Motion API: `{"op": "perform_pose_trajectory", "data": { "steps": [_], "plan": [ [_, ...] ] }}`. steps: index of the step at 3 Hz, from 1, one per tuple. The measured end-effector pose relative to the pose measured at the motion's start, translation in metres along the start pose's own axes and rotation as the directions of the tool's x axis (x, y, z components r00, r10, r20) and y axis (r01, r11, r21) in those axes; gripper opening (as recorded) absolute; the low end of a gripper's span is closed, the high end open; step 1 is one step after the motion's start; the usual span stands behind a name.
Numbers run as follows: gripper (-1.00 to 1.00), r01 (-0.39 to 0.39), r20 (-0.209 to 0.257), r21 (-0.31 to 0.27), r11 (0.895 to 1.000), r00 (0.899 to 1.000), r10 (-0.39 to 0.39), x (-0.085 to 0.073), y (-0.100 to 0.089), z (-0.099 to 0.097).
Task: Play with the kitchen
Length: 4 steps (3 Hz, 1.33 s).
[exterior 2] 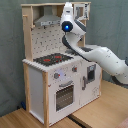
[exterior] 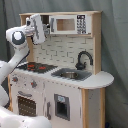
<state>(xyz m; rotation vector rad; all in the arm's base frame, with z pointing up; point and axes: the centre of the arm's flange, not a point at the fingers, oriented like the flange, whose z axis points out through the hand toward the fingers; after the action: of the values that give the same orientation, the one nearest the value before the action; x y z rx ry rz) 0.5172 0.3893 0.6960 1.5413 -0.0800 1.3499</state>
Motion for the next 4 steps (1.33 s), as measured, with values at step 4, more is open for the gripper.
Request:
{"op": "perform_pose_trajectory", "data": {
  "steps": [4],
  "plan": [
    [-1.0, -0.106, 0.261, -0.137, 0.985, 0.955, 0.139, -0.051, 0.096, 0.022]
  ]
}}
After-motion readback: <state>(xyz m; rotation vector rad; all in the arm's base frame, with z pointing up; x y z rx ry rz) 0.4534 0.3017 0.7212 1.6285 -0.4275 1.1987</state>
